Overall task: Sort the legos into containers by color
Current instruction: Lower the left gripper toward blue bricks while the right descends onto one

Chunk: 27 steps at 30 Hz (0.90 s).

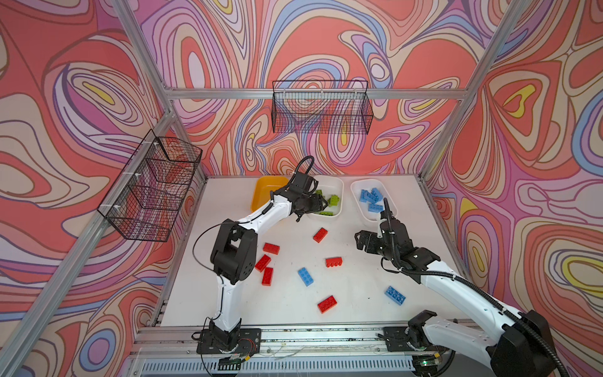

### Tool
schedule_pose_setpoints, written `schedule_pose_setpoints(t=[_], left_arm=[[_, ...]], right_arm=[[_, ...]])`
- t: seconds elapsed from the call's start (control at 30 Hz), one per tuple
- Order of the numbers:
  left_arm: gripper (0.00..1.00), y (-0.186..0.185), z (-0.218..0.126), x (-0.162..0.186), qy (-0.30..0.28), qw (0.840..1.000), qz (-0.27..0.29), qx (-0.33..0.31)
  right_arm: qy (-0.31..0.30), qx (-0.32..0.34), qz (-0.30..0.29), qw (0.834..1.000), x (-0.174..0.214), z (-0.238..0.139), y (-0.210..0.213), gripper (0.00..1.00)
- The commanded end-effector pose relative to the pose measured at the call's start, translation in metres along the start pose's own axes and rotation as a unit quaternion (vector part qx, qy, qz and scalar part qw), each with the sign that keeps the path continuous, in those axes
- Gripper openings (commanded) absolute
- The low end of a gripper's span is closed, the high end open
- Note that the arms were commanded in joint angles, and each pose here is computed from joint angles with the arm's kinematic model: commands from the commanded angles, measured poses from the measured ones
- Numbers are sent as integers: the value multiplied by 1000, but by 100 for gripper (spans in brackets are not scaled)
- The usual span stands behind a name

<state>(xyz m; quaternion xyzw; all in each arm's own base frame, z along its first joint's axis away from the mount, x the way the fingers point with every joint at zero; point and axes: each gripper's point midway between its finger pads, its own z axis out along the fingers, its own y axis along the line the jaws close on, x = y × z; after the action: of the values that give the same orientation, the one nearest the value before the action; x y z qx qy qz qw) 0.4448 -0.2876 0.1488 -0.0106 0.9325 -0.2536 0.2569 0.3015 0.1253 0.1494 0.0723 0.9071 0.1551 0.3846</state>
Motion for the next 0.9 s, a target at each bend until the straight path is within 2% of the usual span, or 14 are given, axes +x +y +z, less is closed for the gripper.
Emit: schedule_pose_setpoints(t=[0.0,0.1,0.23,0.4,0.63,0.8,0.87], left_arm=[[73,3,-28,18,-25,1000,-1,0],[76,21,-44,54,-23,999,2,-26],[79,36,-55,100,-11,999,10,-45],[81,56,-60,146,8,998,17,-64],[84,69,-70,159,-9,998,18,-56],[90,72,-80,162,-19,998,29,-52],[96,73,-83,163,-21,998,36,-54]], right_arm=[[23,56,23,998,21,-9,-27,98],[31,115,55,991,34,-22,-53,98],[43,161,97,981,55,-34,-78,98],[76,215,168,959,91,-43,-103,98],[102,248,234,934,119,-53,-117,98],[110,248,265,925,130,-60,-118,98],[107,250,273,923,130,-63,-119,98]])
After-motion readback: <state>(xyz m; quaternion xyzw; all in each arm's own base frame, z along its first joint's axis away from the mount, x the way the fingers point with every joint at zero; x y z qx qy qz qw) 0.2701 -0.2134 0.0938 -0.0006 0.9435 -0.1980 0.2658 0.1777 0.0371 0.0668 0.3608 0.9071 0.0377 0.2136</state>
